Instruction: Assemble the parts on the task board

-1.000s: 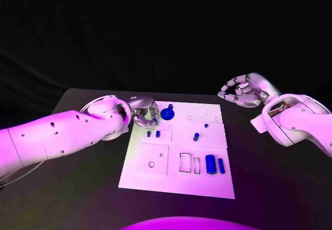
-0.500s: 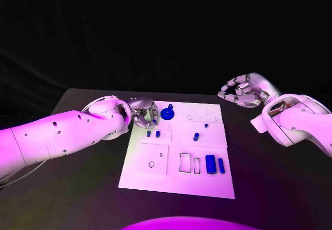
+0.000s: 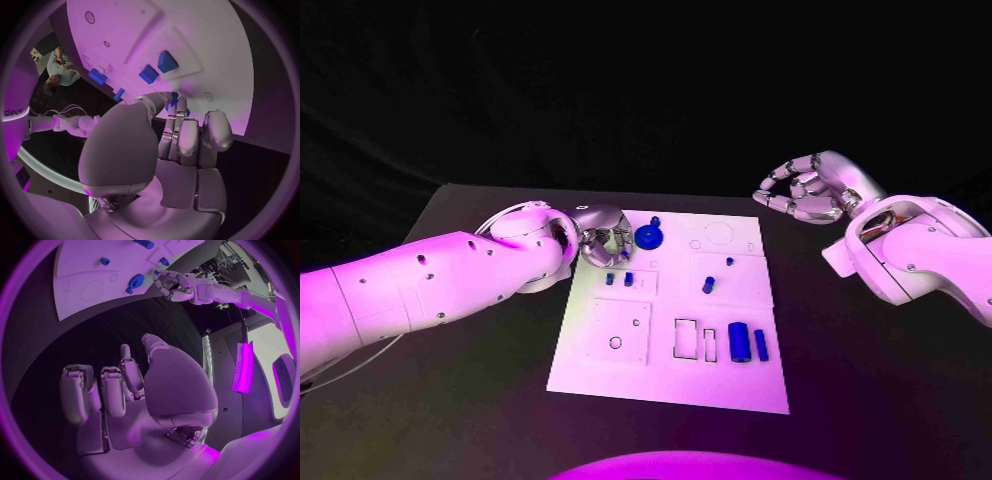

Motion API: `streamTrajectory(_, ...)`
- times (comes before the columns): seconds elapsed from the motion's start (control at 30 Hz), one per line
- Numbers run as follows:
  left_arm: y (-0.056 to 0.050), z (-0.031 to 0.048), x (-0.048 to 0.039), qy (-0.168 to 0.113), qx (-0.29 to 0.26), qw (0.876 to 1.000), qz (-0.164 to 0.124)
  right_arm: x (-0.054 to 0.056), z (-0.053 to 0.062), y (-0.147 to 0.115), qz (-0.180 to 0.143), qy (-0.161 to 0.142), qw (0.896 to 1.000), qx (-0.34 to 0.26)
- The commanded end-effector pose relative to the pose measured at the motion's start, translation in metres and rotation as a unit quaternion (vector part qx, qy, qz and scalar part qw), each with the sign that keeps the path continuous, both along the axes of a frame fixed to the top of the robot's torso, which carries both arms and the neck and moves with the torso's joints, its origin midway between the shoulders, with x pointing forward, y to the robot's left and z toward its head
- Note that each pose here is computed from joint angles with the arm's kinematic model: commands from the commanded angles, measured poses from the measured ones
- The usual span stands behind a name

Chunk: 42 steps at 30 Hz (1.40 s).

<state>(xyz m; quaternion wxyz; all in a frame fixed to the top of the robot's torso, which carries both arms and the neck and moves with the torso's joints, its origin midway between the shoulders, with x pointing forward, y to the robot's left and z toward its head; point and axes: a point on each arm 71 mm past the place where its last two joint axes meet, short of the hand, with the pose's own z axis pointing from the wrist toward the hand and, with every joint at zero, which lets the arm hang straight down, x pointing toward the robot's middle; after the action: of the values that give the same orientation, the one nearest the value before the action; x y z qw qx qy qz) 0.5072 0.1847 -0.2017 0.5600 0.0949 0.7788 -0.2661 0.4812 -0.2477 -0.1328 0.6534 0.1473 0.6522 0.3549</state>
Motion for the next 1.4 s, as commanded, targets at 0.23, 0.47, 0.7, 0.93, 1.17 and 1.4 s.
streamTrajectory(0.23, -0.0041, -0.0034, -0.0019, 0.017, 0.004, 1.000, -0.008, -0.0006, 0.0003, 0.0014, 0.005, -0.004, 1.000, -0.003)
streamTrajectory(0.47, -0.0026, -0.0048, -0.0013, 0.020, 0.013, 1.000, -0.004, -0.0007, 0.0003, 0.0011, 0.005, -0.004, 1.000, -0.003)
streamTrajectory(0.7, -0.0020, -0.0053, -0.0009, 0.021, 0.016, 1.000, -0.002, -0.0007, 0.0004, 0.0007, 0.004, -0.005, 1.000, -0.003)
streamTrajectory(0.93, -0.0021, -0.0049, -0.0005, 0.018, 0.014, 1.000, -0.001, -0.0005, 0.0004, 0.0005, 0.004, -0.005, 1.000, -0.003)
streamTrajectory(1.17, -0.0025, -0.0043, -0.0003, 0.015, 0.009, 1.000, 0.000, -0.0003, 0.0003, 0.0005, 0.004, -0.005, 1.000, -0.004)
streamTrajectory(1.4, -0.0022, -0.0040, -0.0001, 0.014, 0.007, 1.000, 0.001, -0.0002, 0.0001, 0.0000, 0.004, -0.004, 1.000, -0.004)
